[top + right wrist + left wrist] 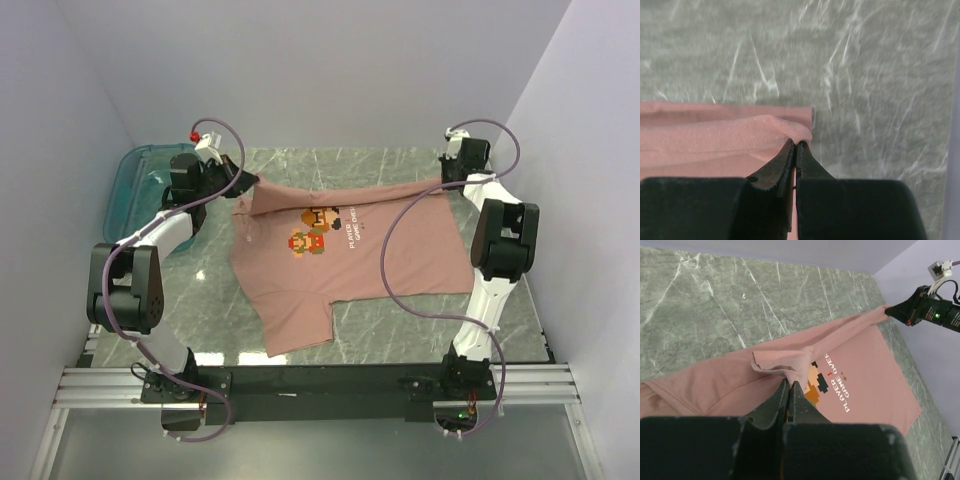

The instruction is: Fold and stack the t-shirts

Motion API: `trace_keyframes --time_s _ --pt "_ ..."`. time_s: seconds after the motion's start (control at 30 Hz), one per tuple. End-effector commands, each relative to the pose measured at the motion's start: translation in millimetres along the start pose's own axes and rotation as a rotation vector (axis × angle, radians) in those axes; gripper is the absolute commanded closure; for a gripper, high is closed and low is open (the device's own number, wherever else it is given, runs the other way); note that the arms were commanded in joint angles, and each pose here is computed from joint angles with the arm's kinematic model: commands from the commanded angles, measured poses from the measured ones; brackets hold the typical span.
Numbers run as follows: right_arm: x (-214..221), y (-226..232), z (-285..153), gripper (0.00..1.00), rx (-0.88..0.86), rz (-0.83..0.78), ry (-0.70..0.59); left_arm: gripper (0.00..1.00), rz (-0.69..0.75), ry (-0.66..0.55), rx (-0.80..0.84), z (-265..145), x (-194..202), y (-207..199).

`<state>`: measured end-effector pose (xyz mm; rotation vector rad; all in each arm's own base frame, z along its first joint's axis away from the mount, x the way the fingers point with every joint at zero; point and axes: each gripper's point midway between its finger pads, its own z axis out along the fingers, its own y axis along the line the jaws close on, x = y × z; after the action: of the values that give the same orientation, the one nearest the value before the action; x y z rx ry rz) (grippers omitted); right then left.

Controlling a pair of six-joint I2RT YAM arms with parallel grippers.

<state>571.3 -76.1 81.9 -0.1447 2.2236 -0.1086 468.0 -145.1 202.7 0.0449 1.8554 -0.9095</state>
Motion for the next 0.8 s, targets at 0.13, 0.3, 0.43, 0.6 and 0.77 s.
trace_keyframes --time_s 0.13,0.3,0.43,0.6,0.77 --pt "-27.1 -15.1 -31.5 1.0 0.058 -0.029 -0.094 0.99 0.072 -0.048 0.032 -8.4 -17.4 -17.1" --pt "-24.4 -16.4 -36.9 1.0 0.062 -0.036 -0.092 0.99 0.075 -0.042 0.02 -11.8 -14.1 -15.9" --pt "-19.6 -18.1 -41.8 1.0 0.065 -0.036 -0.088 0.99 0.082 -0.037 0.012 -15.5 -11.5 -15.9" --pt "-11.0 -16.6 -48.6 0.88 0.057 -0.057 -0.06 0.99 0.09 -0.03 0.015 -18.9 -10.1 -18.3" --pt "-0.5 -20.8 -63.7 0.31 0.045 -0.04 -0.033 0.99 0.079 0.011 0.029 -19.0 3.7 -16.3"
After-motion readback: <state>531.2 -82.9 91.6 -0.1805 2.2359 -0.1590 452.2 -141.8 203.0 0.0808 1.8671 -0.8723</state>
